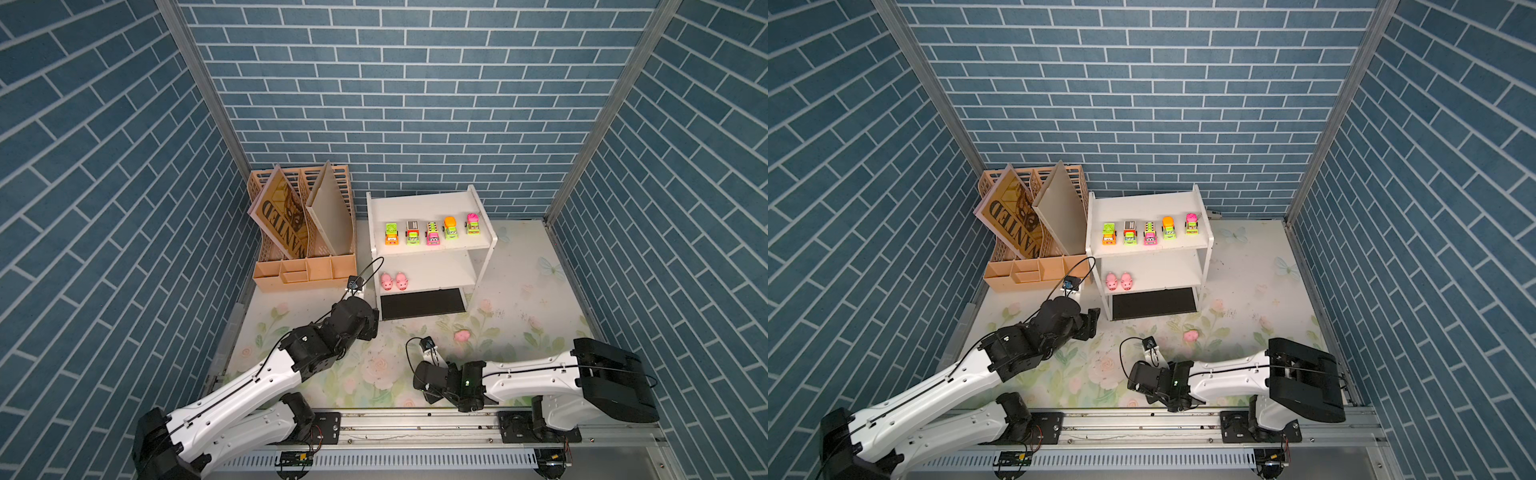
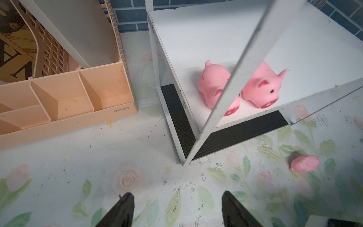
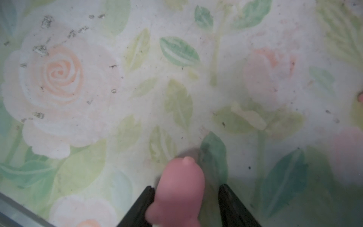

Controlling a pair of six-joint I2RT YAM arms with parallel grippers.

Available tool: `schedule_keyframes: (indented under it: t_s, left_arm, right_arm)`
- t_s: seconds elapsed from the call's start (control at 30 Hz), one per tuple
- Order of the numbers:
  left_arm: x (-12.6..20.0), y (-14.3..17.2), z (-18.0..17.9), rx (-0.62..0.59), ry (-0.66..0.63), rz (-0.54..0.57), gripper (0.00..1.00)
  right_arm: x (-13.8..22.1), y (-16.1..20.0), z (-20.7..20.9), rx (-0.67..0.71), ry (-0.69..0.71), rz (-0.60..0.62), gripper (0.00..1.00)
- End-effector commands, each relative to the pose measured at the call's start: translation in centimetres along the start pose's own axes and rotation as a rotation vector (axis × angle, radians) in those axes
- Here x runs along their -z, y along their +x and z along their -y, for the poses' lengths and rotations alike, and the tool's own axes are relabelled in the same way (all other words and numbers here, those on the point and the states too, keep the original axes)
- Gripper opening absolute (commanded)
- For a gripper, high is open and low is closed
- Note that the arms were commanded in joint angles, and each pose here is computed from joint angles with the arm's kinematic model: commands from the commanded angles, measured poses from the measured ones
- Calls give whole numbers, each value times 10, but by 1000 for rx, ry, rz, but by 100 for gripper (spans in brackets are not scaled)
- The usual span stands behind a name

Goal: Organize plastic toys on shelves
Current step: Pick up the plastic toy at the center of the board.

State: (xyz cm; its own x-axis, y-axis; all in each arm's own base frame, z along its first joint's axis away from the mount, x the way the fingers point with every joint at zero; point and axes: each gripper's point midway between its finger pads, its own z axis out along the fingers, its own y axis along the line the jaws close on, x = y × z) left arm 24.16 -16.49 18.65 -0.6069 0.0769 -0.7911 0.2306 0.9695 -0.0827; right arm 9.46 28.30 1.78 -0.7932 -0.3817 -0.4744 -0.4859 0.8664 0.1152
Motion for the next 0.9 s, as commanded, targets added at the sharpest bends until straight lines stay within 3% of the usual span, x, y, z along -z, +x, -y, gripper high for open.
schedule_keyframes:
  t_s: [0.0, 0.2, 0.53, 0.87]
  left_arm:
    - [-3, 6, 1, -18, 1, -11, 73]
    - [-5, 8, 3, -24, 4, -21, 73]
    - [-8, 12, 7, -39, 9, -40, 73]
    - [-5, 9, 7, -34, 15, -27, 73]
  right_arm:
    - [0, 24, 18, -6, 31, -68, 52]
    - [-4, 22, 7, 31, -41, -46, 43]
    - [4, 10, 4, 45, -35, -12, 31]
    - [42, -61, 12, -38, -35, 127, 31]
